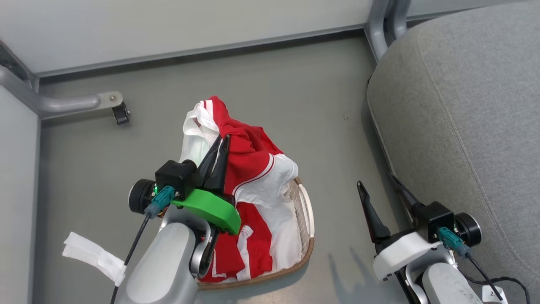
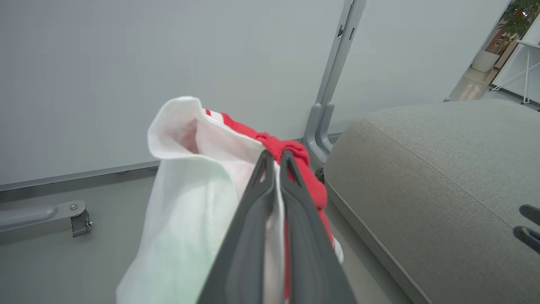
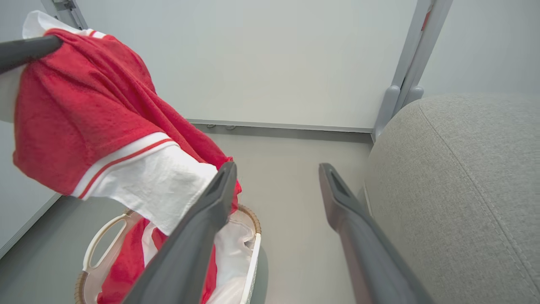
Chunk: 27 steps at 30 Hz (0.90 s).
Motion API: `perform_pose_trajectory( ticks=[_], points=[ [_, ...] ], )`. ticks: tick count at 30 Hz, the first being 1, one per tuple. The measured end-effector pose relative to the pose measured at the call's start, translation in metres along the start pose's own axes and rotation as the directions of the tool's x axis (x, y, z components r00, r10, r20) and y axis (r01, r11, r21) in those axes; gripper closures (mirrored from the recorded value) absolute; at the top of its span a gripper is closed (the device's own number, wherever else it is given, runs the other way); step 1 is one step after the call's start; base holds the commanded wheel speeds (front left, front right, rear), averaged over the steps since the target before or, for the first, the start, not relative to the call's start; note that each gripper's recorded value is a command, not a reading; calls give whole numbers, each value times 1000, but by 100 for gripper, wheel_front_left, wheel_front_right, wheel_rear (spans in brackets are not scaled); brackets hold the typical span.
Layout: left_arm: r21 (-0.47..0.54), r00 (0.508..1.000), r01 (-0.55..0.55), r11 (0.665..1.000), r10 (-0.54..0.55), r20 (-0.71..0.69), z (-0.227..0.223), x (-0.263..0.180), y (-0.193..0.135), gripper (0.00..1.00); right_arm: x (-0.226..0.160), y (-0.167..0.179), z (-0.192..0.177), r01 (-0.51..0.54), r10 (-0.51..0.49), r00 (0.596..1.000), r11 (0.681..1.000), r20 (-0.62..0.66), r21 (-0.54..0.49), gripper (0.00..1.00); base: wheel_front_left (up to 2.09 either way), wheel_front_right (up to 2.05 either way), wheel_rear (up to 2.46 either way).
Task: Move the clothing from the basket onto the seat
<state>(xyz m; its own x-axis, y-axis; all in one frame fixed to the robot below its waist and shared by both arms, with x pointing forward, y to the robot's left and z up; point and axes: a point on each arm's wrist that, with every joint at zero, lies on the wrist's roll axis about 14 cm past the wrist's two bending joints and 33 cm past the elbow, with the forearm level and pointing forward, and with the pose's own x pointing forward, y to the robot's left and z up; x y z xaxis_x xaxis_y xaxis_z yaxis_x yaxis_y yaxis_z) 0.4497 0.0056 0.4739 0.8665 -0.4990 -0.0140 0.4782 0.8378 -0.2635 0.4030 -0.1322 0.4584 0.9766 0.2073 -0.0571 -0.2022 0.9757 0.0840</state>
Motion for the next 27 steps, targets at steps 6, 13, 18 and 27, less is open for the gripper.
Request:
perform_pose_trajectory(
  ticks=[6,13,18,27],
  points=[
    [27,994,6,1000,-9,112,42,-13,-10,100,-16,12,10,-24,24,999,1000,27,-13,0,0,0,0],
    [62,973,31,998,-44,227,87,-24,-25,100,-31,21,18,-39,40,998,999,51,-18,0,0,0,0],
    [85,955,45,995,-68,288,111,-29,-34,100,-37,24,21,-44,45,997,999,62,-21,0,0,0,0],
    [92,948,59,994,-85,306,118,-31,-40,100,-38,40,15,-91,91,995,996,43,-2,0,0,0,0]
  ],
)
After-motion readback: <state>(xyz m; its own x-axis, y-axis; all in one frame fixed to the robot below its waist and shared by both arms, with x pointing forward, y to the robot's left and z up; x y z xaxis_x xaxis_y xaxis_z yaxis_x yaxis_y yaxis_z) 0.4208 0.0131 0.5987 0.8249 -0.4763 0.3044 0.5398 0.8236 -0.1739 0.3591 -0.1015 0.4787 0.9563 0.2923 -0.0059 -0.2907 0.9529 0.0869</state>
